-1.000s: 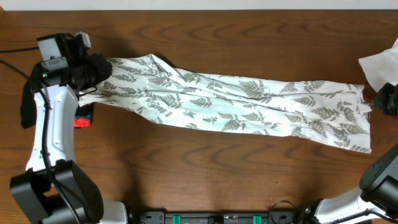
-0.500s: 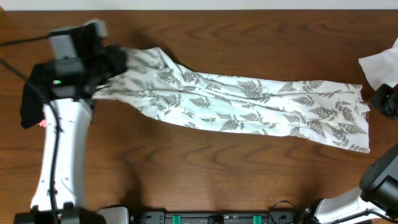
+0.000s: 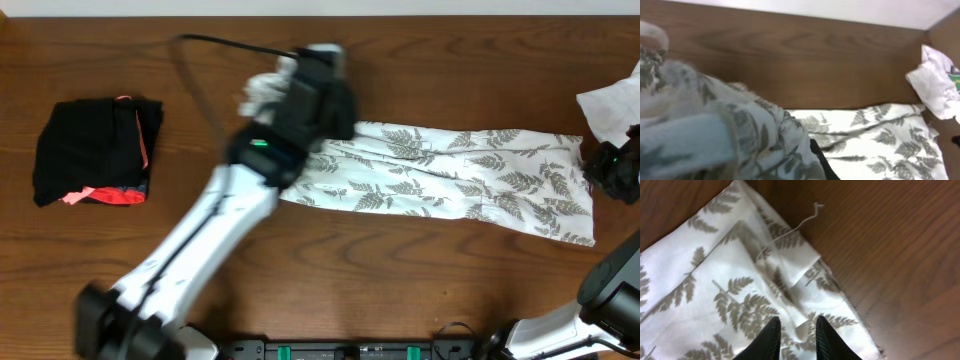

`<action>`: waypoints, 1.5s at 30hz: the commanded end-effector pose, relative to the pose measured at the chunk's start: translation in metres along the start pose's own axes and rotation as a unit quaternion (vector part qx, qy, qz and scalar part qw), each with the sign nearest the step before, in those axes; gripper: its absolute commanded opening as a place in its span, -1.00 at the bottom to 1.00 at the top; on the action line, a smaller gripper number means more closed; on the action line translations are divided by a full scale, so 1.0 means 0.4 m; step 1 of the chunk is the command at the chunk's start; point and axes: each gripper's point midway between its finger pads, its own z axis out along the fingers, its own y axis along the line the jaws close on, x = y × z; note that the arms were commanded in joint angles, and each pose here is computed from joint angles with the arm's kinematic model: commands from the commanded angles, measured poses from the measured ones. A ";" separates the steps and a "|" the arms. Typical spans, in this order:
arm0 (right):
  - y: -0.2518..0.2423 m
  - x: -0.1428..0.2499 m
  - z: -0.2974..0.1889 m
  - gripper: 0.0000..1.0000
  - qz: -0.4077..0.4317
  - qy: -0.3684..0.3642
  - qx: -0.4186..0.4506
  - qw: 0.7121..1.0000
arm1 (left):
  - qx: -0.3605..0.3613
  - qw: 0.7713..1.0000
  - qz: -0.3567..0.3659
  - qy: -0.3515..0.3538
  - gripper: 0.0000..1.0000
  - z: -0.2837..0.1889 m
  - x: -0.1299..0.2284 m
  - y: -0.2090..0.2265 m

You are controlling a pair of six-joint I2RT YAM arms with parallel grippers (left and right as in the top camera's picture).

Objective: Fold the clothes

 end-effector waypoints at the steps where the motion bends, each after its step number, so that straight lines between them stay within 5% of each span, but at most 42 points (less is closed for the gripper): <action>1: 0.040 -0.005 -0.017 -0.55 -0.004 -0.005 -0.016 1.000 | -0.010 0.999 -0.033 0.001 -0.88 0.088 0.057 -0.061; 8: 0.074 0.004 -0.017 -0.56 -0.019 -0.001 -0.024 1.000 | 0.068 0.998 -0.010 -0.016 -0.88 0.223 0.159 -0.235; 18: 0.096 0.012 -0.017 -0.56 -0.030 0.002 -0.030 0.999 | 0.116 0.993 0.000 -0.034 -0.87 0.270 0.213 -0.327; 19: 0.097 0.012 -0.017 -0.56 -0.030 0.002 -0.030 0.999 | 0.120 0.992 -0.001 -0.036 -0.75 0.268 0.209 -0.332; 22: 0.107 0.015 -0.017 -0.56 -0.035 0.003 -0.032 0.999 | 0.157 0.986 -0.004 -0.047 0.12 0.252 0.185 -0.373; 23: 0.110 0.016 -0.017 -0.56 -0.036 0.003 -0.032 0.999 | 0.169 0.984 -0.005 -0.052 0.23 0.245 0.174 -0.387; 31: 0.110 0.013 -0.017 -0.56 -0.038 0.000 -0.029 0.999 | 0.218 0.973 0.003 -0.073 0.42 0.198 0.108 -0.453; 38: 0.110 0.014 -0.017 -0.56 -0.038 0.000 -0.029 0.999 | 0.139 0.986 0.020 -0.084 0.42 0.214 0.037 -0.311; 45: 0.151 0.026 -0.020 -0.45 -0.048 0.010 -0.070 0.996 | 0.007 1.000 0.011 0.024 0.53 0.272 0.096 -0.036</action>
